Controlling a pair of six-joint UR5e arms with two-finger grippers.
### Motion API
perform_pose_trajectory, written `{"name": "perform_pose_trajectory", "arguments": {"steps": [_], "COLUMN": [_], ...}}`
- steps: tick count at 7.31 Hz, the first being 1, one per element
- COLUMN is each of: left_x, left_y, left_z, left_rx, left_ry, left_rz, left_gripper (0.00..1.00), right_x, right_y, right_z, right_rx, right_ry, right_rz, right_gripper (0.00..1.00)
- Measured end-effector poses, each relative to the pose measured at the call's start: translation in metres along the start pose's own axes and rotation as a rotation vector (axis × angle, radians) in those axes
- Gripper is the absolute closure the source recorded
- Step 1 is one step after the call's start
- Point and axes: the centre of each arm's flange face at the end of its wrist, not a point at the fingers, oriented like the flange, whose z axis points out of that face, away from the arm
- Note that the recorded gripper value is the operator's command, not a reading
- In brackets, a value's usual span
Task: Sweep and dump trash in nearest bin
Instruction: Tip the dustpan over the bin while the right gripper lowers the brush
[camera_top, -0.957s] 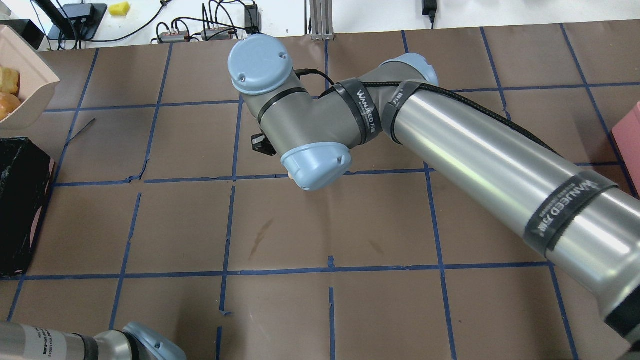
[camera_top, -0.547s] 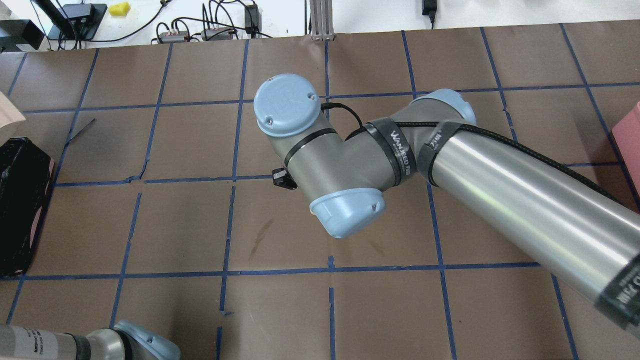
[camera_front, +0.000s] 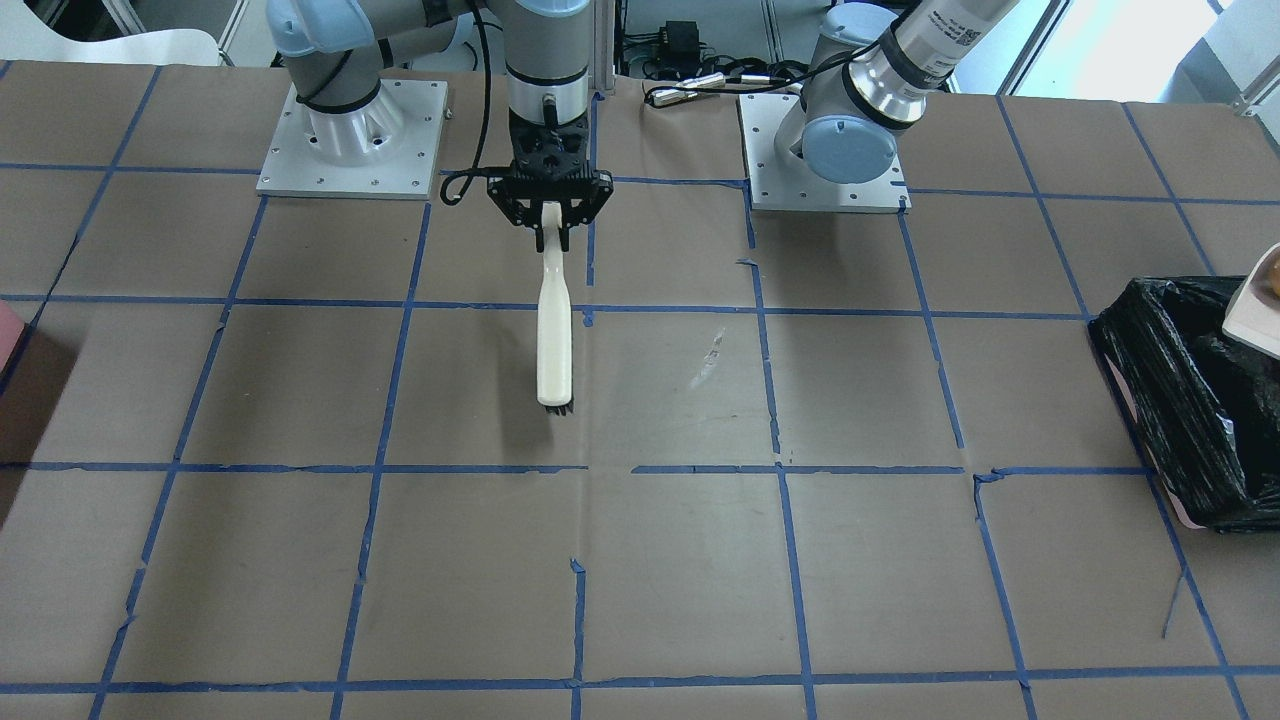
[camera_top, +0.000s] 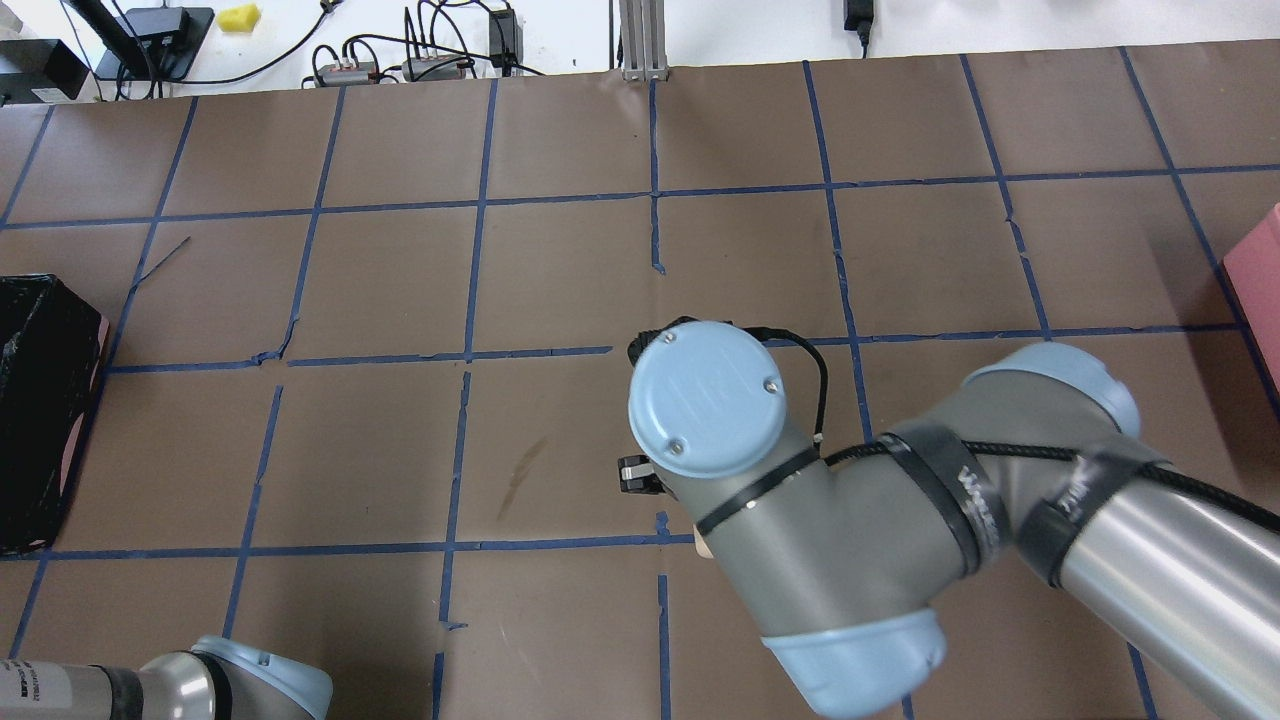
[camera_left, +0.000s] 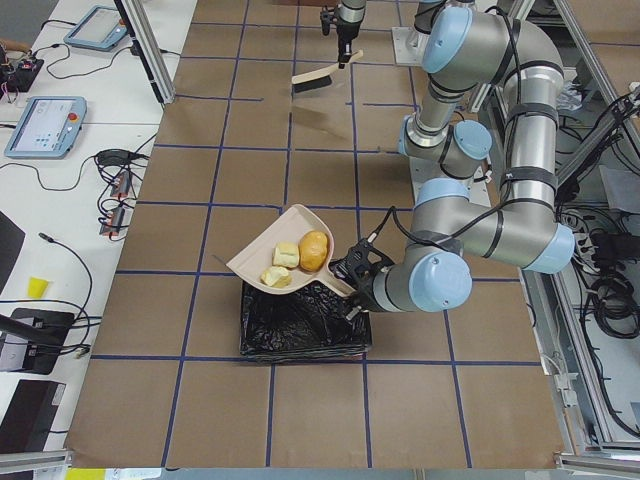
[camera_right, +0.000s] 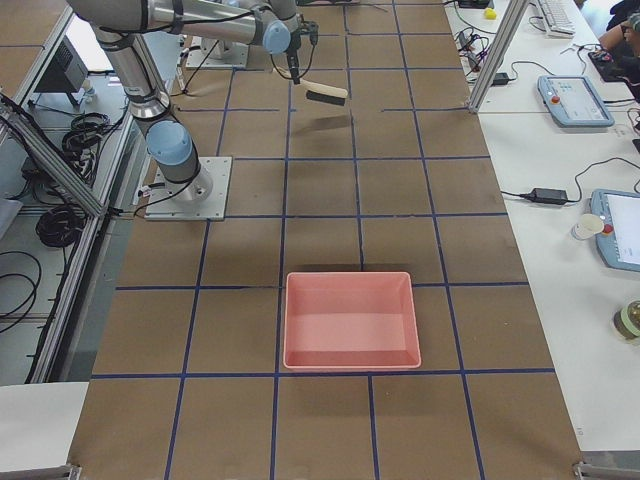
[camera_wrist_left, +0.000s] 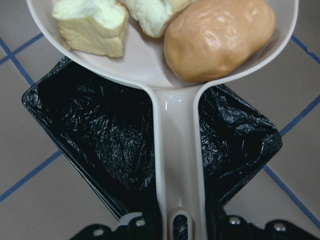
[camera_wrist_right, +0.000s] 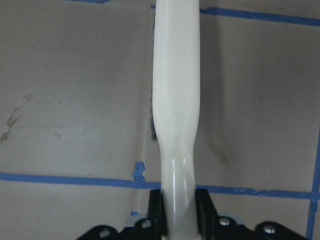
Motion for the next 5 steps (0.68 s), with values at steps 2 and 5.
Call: {"name": "perform_pose_trajectory", "arguments": {"steps": [2,5], "left_x": [-0.002,-0.005], "left_y": [0.017,0.023], "left_z": [-0.009,-0.028], "left_rx": [-0.151,-0.313], "left_ry": [-0.006,-0.042], "left_rz": [0.008,0.022], "left_gripper": [0.93,0.93], "right_x": [0.012,0.009], "right_y": [0.029,0.032], "right_z": [-0.006,-0.001], "right_rx": [0.051,0.103], "right_ry": [-0.017,-0.016], "right_rz": [0.008,-0.013], "right_gripper": [0.82,0.82]}}
